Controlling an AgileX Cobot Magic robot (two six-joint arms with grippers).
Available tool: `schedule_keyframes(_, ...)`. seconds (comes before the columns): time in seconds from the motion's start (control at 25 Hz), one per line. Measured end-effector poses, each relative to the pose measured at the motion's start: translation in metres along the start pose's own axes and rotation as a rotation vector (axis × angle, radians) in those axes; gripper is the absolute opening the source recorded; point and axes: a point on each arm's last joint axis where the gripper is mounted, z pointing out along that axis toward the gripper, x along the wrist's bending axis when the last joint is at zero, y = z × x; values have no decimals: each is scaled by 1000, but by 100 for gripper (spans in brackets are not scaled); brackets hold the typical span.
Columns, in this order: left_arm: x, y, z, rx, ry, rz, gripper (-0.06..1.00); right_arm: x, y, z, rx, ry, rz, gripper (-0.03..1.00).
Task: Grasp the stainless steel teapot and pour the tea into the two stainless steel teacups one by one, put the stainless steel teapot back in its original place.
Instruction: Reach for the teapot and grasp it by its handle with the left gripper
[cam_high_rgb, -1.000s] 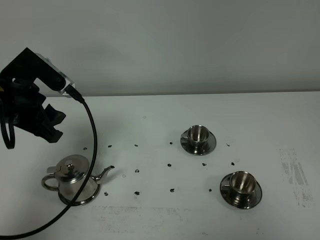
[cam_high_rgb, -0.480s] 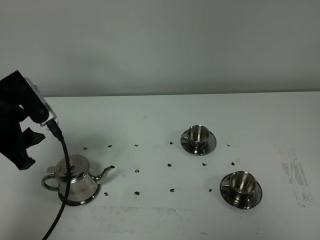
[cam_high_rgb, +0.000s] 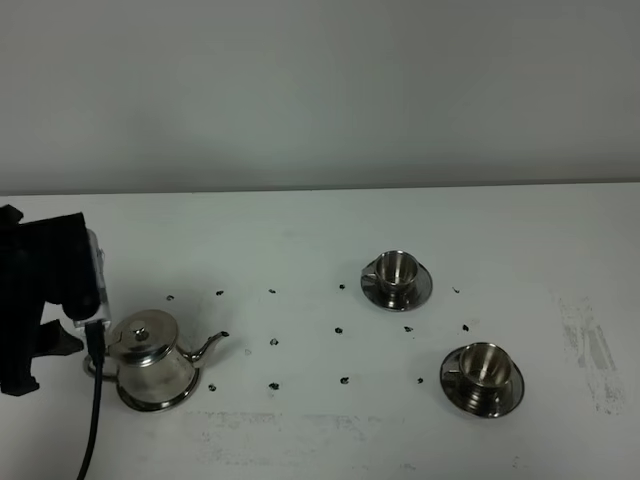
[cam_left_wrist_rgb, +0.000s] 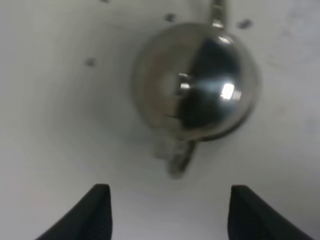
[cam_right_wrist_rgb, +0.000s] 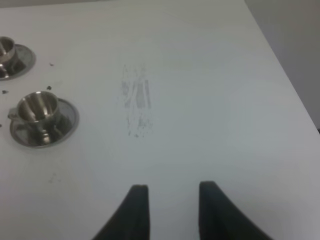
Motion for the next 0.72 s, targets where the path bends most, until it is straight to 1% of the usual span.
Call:
schedule_keyframes(0.12, 8, 5, -1, 18, -87, 21, 50, 0, 0, 0, 0, 0, 0, 23)
schedule_keyframes(0.2, 16, 8, -4, 30, -106, 38, 48, 0, 0, 0, 0, 0, 0, 23)
schedule_keyframes(0.28, 24, 8, -5, 62, -128, 61, 47, 0, 0, 0, 0, 0, 0, 23)
schedule_keyframes(0.36, 33, 9, -5, 87, -133, 79, 47, 0, 0, 0, 0, 0, 0, 23)
schedule_keyframes(0.48, 42, 9, 7, 106, -153, 88, 47, 0, 0, 0, 0, 0, 0, 23)
schedule_keyframes(0.72, 46, 3, 40, 122, -214, 149, 47, 0, 0, 0, 0, 0, 0, 23)
